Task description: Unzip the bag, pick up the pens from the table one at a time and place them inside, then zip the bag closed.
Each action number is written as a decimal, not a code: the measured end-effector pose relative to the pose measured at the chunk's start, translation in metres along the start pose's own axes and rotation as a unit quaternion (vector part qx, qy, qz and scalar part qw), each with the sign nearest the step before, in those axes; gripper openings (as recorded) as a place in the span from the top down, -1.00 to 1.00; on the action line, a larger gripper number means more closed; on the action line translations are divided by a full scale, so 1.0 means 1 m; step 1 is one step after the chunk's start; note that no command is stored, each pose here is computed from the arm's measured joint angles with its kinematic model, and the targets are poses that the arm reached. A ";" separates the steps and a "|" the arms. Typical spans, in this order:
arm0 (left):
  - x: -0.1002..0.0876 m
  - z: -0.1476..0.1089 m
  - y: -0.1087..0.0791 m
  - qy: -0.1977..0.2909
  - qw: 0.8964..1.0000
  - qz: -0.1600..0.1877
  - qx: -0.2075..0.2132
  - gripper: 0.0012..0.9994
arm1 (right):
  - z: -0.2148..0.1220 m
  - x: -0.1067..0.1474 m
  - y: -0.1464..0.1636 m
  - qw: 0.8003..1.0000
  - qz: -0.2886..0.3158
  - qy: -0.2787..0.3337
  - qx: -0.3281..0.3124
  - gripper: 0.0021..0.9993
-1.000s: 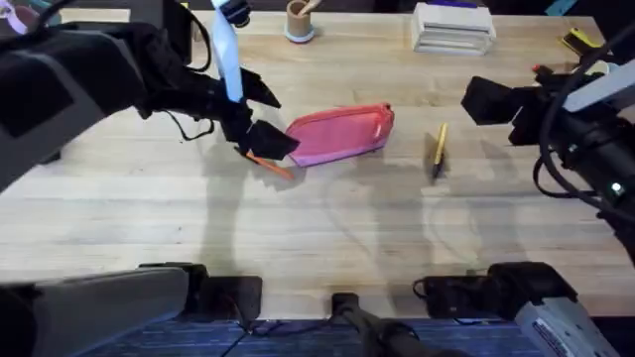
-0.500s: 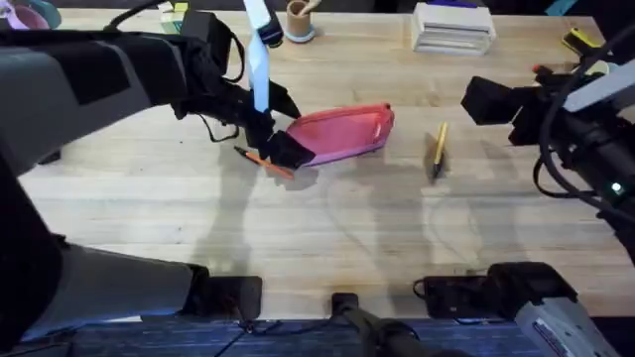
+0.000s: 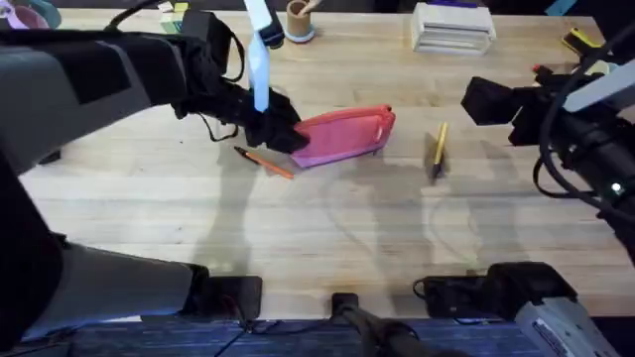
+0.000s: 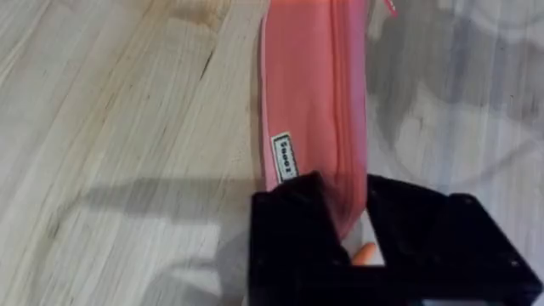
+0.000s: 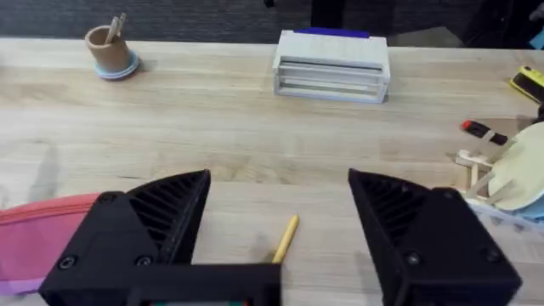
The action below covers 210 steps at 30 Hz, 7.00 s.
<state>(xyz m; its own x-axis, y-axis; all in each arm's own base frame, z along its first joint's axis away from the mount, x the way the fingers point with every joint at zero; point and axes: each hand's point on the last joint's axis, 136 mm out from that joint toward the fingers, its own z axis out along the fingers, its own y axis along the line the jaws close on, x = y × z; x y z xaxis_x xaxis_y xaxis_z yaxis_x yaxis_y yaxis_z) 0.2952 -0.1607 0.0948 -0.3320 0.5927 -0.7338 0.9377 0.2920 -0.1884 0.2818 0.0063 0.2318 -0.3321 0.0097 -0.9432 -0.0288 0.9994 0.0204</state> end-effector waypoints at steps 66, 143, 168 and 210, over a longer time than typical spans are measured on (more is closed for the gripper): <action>0.001 0.000 0.003 0.004 1.000 0.005 -0.006 0.91 | 0.000 0.068 0.078 0.953 0.113 0.174 -0.222 -1.00; 0.001 0.000 0.003 0.004 1.000 0.005 -0.006 0.92 | 0.081 0.109 0.132 0.924 0.172 0.244 -0.239 0.92; 0.001 0.000 0.003 0.005 1.000 0.004 -0.007 0.92 | 0.069 0.095 0.132 0.927 0.170 0.228 -0.244 0.94; 0.018 -0.007 0.017 0.040 0.998 -0.007 -0.040 0.92 | 0.054 0.100 0.204 0.932 0.075 0.230 -0.271 0.94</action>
<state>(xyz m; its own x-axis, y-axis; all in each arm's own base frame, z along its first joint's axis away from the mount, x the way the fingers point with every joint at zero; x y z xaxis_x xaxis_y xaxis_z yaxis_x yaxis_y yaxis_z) 0.3041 -0.1403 0.0828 -0.3556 0.6449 -0.6764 0.9226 0.3580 -0.1437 0.2941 0.2129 0.1238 -0.7366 0.0078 -0.6762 -0.3797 0.8227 0.4231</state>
